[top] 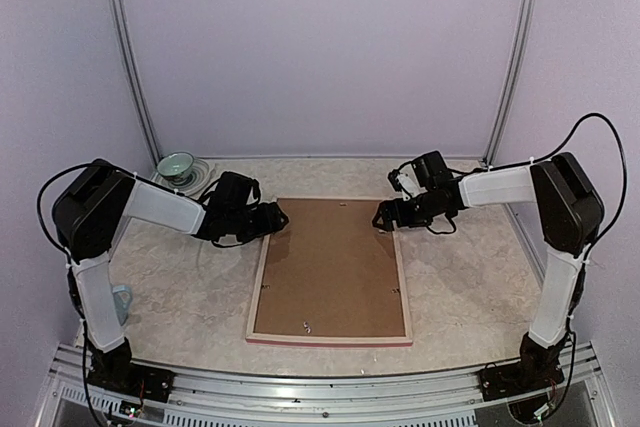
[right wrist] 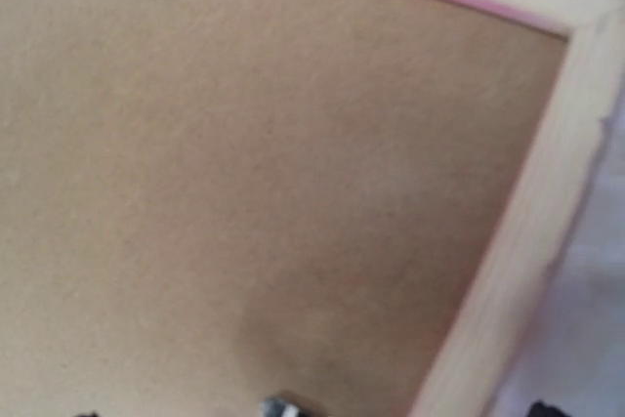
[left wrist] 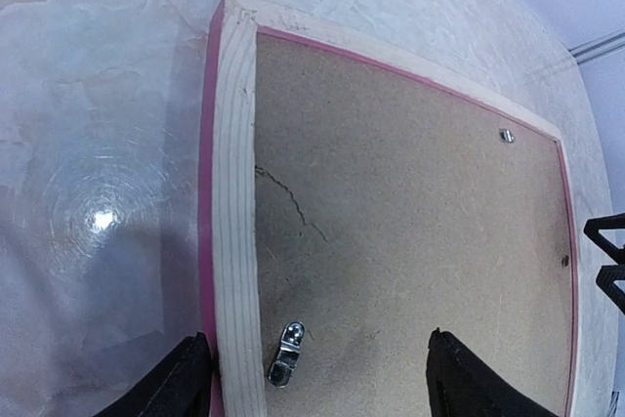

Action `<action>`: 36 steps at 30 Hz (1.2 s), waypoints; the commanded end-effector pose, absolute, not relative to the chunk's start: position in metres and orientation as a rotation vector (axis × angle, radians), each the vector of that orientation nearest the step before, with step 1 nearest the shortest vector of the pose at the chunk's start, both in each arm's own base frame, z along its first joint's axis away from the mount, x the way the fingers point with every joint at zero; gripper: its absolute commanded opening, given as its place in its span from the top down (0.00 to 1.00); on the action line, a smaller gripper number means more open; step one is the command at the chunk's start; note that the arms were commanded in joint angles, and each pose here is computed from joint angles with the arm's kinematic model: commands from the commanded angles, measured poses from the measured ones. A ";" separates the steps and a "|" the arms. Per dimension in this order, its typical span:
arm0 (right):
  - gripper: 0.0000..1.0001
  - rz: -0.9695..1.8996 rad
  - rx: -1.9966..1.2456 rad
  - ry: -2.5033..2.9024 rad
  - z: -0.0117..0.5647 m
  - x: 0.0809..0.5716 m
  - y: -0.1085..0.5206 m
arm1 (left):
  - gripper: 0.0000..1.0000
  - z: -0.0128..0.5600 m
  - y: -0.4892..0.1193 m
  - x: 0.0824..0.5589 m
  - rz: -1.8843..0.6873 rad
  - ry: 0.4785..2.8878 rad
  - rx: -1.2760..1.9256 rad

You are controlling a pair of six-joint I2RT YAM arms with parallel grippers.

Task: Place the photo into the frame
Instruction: Adjust the photo frame at the center of the board.

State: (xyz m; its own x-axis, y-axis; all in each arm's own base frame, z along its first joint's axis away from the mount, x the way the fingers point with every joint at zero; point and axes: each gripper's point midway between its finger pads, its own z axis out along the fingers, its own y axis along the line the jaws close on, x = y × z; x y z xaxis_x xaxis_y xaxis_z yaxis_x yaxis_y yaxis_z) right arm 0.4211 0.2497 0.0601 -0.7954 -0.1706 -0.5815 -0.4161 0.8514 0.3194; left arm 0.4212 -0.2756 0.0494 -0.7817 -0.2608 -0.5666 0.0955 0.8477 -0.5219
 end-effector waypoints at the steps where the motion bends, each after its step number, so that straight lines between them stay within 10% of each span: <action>1: 0.05 0.521 -0.419 2.482 0.065 0.421 0.243 | 0.30 0.066 -0.271 0.425 -0.666 2.339 -0.111; 16: 0.11 0.507 -0.389 2.501 0.060 0.430 0.242 | 0.71 0.041 -0.265 0.424 -0.603 2.394 -0.102; 36: 0.14 0.504 -0.391 2.507 0.058 0.430 0.241 | 0.71 0.023 -0.267 0.420 -0.518 2.456 -0.074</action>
State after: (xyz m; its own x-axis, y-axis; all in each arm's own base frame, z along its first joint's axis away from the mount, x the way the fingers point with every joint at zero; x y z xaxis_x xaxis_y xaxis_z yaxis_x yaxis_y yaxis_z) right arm 0.4258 0.2402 0.0585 -0.8071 -0.1679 -0.5661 -0.3771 0.8843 0.2754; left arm 0.4229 -0.2609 0.0286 -0.7947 -0.2081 -0.5702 0.0533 0.9119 -0.4070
